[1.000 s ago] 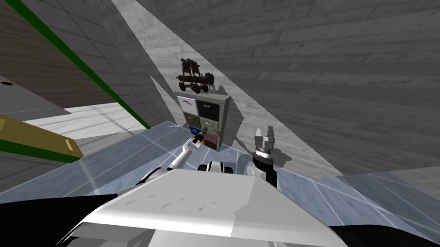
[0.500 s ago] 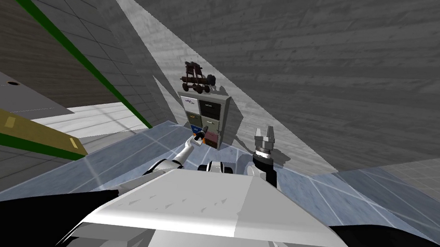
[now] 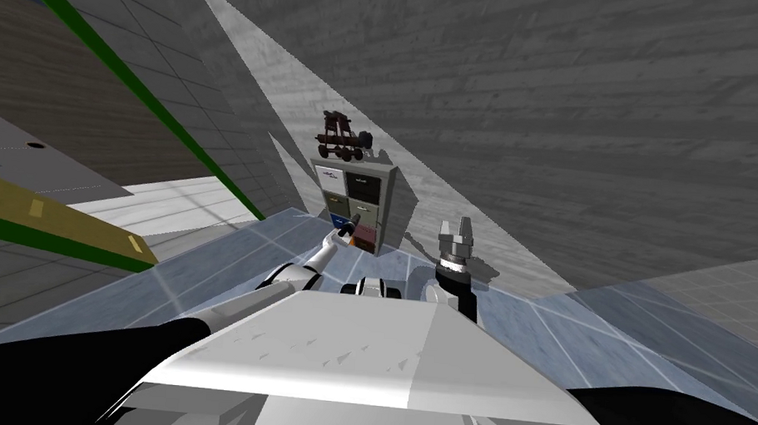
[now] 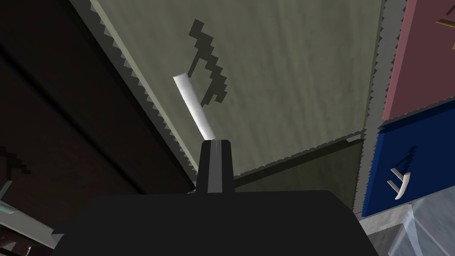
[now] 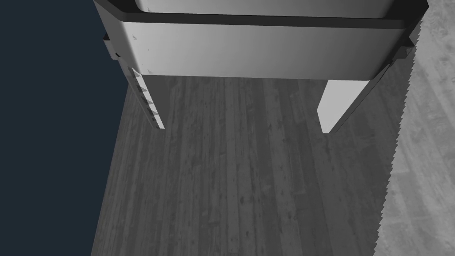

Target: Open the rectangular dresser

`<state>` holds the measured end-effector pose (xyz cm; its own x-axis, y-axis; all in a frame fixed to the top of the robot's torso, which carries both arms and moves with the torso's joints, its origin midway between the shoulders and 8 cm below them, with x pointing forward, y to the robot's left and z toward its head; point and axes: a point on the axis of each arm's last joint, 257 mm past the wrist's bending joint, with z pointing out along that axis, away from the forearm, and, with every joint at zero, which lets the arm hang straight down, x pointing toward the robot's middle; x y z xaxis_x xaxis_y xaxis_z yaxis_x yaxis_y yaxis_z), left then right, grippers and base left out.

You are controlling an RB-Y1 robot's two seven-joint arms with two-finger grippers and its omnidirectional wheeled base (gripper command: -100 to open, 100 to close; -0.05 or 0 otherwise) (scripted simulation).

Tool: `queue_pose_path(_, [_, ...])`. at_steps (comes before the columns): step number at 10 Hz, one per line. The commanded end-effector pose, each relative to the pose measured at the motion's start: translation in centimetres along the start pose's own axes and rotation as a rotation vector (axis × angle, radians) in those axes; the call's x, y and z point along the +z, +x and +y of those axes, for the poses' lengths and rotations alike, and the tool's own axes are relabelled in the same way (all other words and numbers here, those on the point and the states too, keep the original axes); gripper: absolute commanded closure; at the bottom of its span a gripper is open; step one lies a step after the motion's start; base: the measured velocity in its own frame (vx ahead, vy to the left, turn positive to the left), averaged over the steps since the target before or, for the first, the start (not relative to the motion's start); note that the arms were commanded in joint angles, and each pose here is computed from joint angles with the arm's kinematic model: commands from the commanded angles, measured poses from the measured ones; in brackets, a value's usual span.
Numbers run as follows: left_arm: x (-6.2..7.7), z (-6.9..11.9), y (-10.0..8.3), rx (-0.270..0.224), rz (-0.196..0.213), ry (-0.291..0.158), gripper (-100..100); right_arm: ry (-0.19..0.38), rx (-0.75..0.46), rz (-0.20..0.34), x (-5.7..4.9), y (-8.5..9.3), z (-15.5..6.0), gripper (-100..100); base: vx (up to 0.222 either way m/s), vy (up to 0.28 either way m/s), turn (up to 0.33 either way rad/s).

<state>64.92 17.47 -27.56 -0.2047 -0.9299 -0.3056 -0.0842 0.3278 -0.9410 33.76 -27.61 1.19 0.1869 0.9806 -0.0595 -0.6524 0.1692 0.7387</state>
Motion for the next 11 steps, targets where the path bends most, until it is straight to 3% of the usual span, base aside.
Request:
queue_pose_path(1, [1.6,-2.1,-0.1,-0.010,0.002,0.026,100,0.000,0.000,0.000,0.0,0.0,0.0,0,-0.141,0.032,0.000])
queue_pose_path(2, [2.1,-2.9,-0.1,-0.005,0.004,0.031,100,0.000,0.000,0.000,0.0,0.0,0.0,0,-0.081,0.021,-0.004])
queue_pose_path(3, [1.9,-1.1,0.0,-0.005,0.007,-0.005,100,0.000,0.000,0.000,0.0,0.0,0.0,0,-0.026,0.003,-0.003])
queue_pose_path(4, [2.8,-3.2,0.1,-0.023,0.008,0.030,100,0.000,0.000,0.000,0.0,0.0,0.0,0,-0.105,0.012,0.014])
queue_pose_path(6, [3.8,-4.6,0.1,-0.012,0.013,0.035,100,0.000,0.000,0.000,0.0,0.0,0.0,0,-0.121,0.011,0.000])
queue_pose_path(9, [3.5,-2.2,0.4,-0.012,0.017,-0.014,100,0.000,0.000,0.000,0.0,0.0,0.0,0,0.007,0.004,0.000])
queue_pose_path(10, [3.5,-2.6,0.3,-0.012,0.016,-0.007,100,0.000,0.000,0.000,0.0,0.0,0.0,0,0.009,-0.001,0.002])
queue_pose_path(11, [3.8,-2.9,0.1,-0.010,0.013,-0.015,-100,0.000,0.000,0.000,0.0,0.0,0.0,0,0.080,-0.023,-0.038])
